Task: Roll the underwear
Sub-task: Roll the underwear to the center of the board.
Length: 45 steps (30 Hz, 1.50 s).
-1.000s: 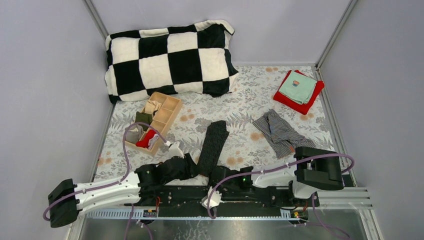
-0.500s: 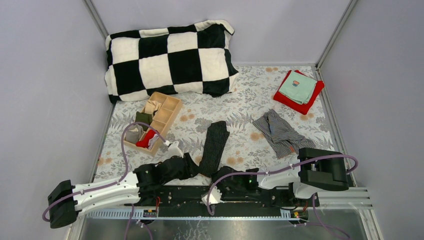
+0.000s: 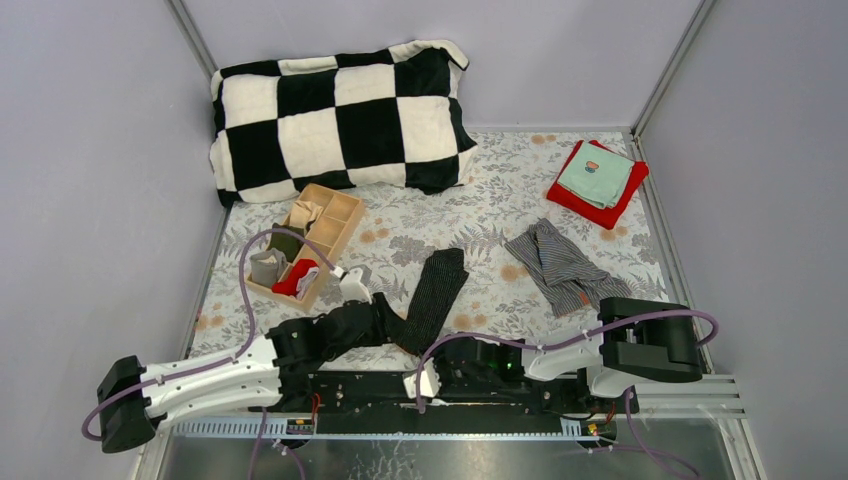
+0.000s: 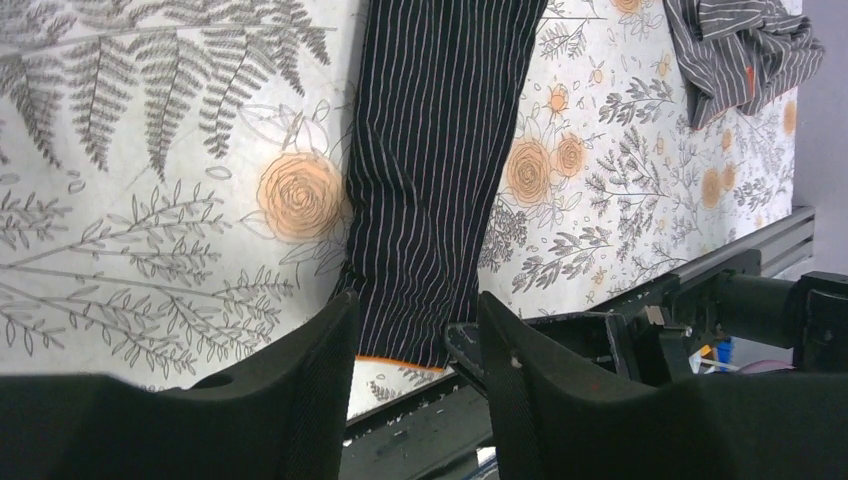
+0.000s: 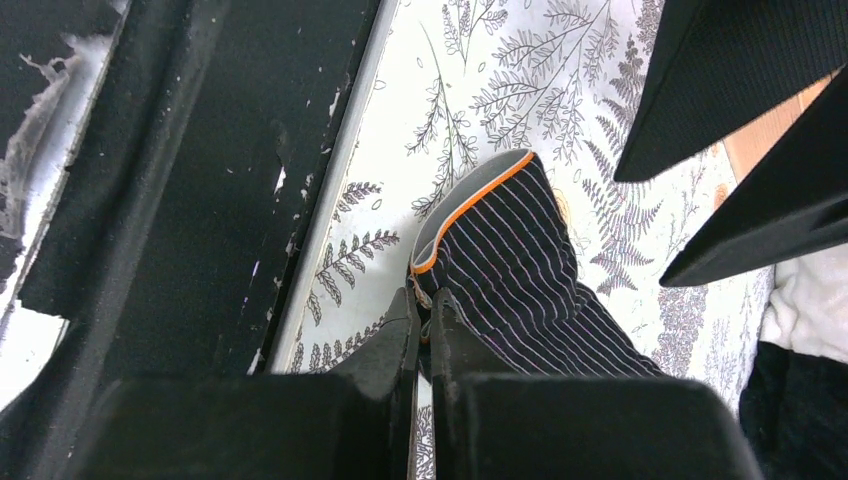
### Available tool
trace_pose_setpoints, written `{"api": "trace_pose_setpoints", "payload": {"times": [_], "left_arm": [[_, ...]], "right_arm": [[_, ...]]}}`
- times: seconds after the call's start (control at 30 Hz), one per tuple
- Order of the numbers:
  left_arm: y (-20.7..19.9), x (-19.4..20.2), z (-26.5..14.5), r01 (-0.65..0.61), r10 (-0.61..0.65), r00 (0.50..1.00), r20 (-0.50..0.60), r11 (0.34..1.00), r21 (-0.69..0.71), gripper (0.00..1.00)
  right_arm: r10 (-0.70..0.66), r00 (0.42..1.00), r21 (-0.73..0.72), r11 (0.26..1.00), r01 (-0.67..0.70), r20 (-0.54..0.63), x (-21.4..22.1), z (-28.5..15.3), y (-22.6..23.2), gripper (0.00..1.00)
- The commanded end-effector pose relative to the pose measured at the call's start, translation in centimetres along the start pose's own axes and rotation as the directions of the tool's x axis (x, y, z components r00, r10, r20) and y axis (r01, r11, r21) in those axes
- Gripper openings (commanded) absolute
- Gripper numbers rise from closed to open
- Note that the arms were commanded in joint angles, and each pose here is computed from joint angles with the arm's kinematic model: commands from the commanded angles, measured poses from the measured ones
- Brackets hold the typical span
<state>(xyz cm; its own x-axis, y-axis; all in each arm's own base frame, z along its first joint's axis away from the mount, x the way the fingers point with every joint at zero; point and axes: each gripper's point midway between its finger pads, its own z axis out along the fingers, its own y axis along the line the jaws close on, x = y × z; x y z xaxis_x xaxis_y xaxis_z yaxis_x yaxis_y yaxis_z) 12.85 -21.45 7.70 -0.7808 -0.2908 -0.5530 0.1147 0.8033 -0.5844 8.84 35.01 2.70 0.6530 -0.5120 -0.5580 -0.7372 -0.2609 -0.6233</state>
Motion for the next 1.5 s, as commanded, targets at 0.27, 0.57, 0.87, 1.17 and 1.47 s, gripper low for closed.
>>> {"api": "trace_pose_setpoints", "payload": {"times": [0.27,0.57,0.87,1.17,1.47], "left_arm": [[-4.0,-1.2,1.9,-0.151,0.146,0.988,0.052,0.980,0.132,0.27],[-4.6,-0.2,3.5,-0.178,0.182,0.983,-0.002,0.963,0.202,0.08],[-1.7,2.1,4.5,-0.175,0.189,0.979,-0.080,0.972,0.153,0.01],[1.0,3.5,5.2,-0.178,0.188,0.974,-0.130,0.980,0.087,0.00],[0.9,2.8,5.2,-0.186,0.196,0.972,-0.129,0.979,0.086,0.00]], "right_arm": [[0.068,0.994,0.067,0.995,-0.074,0.084,-1.3,-1.1,-1.2,0.00],[0.072,0.994,0.077,0.994,-0.078,0.077,-0.9,-1.5,-1.2,0.00],[0.070,0.995,0.079,0.994,-0.075,0.070,-0.8,-1.6,-1.2,0.00],[0.096,0.992,0.089,0.991,-0.103,0.076,-0.8,-1.8,-1.2,0.00],[0.225,0.964,0.168,0.954,-0.248,0.143,-1.2,-2.6,-2.2,0.00]]}}
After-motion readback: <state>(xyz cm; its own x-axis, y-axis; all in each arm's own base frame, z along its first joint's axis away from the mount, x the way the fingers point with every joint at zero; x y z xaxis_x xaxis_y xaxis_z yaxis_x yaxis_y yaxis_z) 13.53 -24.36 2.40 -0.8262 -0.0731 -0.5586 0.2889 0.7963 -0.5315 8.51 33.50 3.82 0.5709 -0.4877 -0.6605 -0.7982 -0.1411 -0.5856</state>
